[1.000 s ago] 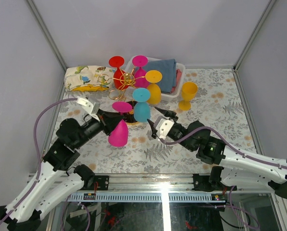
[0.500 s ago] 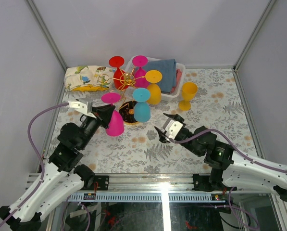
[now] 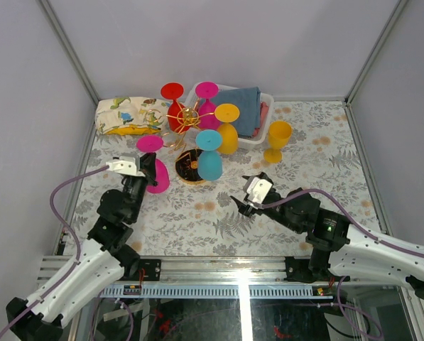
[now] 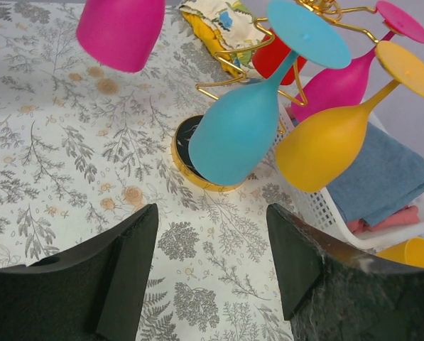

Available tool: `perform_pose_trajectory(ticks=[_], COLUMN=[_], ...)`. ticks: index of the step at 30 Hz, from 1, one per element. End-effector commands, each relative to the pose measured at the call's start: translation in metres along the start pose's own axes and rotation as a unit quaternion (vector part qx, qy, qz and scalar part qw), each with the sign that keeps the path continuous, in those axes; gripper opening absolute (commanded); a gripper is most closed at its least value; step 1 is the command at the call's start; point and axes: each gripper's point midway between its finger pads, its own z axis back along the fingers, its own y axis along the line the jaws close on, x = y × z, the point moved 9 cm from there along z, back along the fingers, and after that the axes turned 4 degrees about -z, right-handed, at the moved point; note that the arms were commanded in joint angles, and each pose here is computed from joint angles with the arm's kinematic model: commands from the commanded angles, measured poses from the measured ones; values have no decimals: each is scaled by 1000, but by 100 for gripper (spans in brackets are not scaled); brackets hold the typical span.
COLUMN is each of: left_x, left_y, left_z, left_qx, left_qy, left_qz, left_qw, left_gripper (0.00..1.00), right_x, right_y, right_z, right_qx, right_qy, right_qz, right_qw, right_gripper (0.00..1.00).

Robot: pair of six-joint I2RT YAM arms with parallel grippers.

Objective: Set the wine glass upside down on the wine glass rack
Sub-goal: Turn the wine glass upside down at the wine rack.

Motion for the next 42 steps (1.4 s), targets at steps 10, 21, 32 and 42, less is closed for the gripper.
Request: perform_pose_trajectory(ticks=[10,21,32,42], left_x=[17,10,6,6], left_y=[22,15,9,3], left_z=[-36,-57,-69,-78], left_qx=[-27,-181,-235,-276], left_qy=[-113,-106,-88,-74], left_qz=[38,18,7,5], left_qw=[993,978,968,958], left_gripper=[0,0,0,0], right_x=[1,-7,-12,-16], right_y=[6,7,8,9], right_z=[-1,0,0,0], right_qx=[16,15,16,16], right_qy=[-7,5,12,19], right_qz=[-22,-21,-15,-13], right_qw=[1000,1000,1000,1000], right_gripper=[70,70,70,70])
